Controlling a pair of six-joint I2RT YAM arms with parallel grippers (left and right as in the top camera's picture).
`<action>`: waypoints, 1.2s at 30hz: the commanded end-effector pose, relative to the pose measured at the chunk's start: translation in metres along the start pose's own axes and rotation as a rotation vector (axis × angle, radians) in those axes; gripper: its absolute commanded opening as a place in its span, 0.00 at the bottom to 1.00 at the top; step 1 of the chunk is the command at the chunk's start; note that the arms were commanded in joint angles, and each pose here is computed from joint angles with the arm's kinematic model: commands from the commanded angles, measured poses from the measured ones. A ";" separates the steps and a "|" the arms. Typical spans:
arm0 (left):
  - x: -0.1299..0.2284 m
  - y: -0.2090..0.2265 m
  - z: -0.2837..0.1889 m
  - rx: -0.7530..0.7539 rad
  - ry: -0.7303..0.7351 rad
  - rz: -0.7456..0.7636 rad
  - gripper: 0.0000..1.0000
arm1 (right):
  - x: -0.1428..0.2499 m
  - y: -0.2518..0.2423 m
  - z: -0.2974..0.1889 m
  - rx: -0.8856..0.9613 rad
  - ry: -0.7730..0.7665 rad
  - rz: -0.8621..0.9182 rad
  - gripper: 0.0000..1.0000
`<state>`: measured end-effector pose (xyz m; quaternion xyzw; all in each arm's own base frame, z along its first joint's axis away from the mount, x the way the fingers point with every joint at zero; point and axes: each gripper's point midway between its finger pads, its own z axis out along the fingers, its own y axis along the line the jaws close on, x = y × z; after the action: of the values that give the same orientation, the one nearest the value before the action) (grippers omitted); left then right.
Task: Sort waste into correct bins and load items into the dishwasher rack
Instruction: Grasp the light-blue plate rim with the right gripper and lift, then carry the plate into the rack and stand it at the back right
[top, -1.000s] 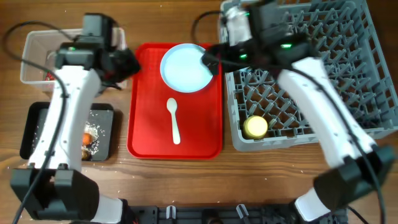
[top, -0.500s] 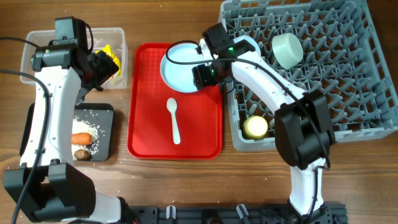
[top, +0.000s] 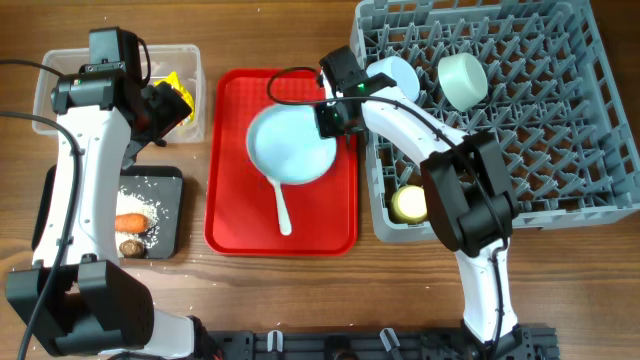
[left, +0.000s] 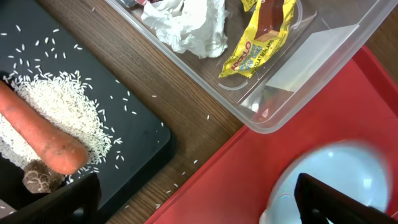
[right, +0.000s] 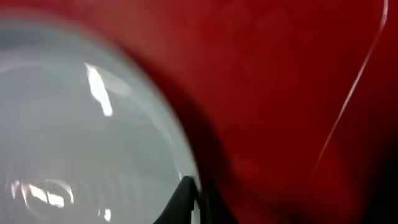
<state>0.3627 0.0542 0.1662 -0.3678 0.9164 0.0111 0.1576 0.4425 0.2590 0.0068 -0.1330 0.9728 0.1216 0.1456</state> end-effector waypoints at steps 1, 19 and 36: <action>0.002 0.002 0.005 -0.021 0.008 -0.004 1.00 | 0.008 -0.022 0.016 0.074 0.029 0.015 0.04; 0.002 0.002 0.005 -0.021 0.008 -0.004 1.00 | -0.087 -0.127 -0.369 0.695 -0.661 -0.010 0.04; 0.002 0.002 0.005 -0.021 0.008 -0.004 1.00 | -0.067 -0.380 -0.299 1.212 -0.181 -0.130 0.04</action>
<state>0.3625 0.0541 0.1657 -0.3678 0.9165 0.0111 0.1568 0.5350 -0.1648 0.2579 -0.0499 0.8334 -0.4547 0.3103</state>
